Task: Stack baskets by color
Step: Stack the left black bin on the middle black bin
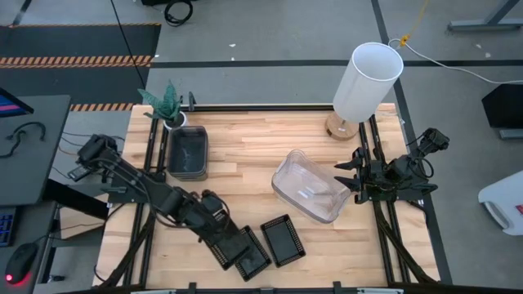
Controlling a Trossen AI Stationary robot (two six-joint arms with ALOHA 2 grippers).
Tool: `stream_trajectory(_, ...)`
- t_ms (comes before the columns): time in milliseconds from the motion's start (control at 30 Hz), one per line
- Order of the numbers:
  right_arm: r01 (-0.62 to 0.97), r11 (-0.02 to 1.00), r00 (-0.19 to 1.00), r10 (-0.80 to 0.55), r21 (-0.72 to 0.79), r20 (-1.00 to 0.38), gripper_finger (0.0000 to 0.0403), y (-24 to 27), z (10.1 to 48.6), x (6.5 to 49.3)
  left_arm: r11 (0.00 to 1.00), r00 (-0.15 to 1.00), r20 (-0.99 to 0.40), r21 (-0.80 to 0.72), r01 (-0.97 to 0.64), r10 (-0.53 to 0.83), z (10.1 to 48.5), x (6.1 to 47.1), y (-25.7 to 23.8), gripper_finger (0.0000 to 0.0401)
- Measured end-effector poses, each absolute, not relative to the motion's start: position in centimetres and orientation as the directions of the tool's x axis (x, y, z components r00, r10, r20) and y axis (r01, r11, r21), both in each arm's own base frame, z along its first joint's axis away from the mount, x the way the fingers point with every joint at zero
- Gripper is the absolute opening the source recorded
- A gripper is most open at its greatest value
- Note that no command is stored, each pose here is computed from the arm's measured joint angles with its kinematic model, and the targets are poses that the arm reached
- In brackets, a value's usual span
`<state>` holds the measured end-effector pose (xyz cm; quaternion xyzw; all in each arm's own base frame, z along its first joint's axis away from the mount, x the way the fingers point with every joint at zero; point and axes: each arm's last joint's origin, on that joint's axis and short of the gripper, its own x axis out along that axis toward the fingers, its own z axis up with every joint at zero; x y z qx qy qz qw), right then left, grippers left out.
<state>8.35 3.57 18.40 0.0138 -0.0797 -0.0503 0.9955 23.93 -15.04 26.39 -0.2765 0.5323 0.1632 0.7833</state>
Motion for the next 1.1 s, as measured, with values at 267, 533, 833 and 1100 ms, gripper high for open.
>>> stream_trajectory(267, 0.098, 0.994, 0.982, -0.103, 0.037, 0.159, 0.0189, 3.6, 18.4, 8.3, 0.813, 0.313, -0.949, -0.153, -0.562, 0.038, 25.7, 27.0, -17.0, 0.0003)
stream_trajectory(533, 0.098, 0.994, 0.982, -0.103, 0.037, 0.160, 0.0189, 3.6, 18.4, 8.3, 0.838, 0.293, -0.954, -0.116, -0.533, 0.054, 25.2, 29.4, -18.3, 0.0003)
stream_trajectory(833, 0.098, 0.994, 0.982, -0.103, 0.038, 0.160, 0.0189, 3.6, 18.4, 8.3, 0.849, 0.228, -0.973, -0.086, -0.522, 0.041, 23.2, 30.7, -19.0, 0.0004)
stream_trajectory(1100, 0.098, 0.994, 0.981, -0.103, 0.040, 0.162, 0.0189, 3.6, 18.5, 8.3, 0.858, 0.208, -0.978, -0.105, -0.503, 0.002, 22.3, 31.4, -19.2, 0.0004)
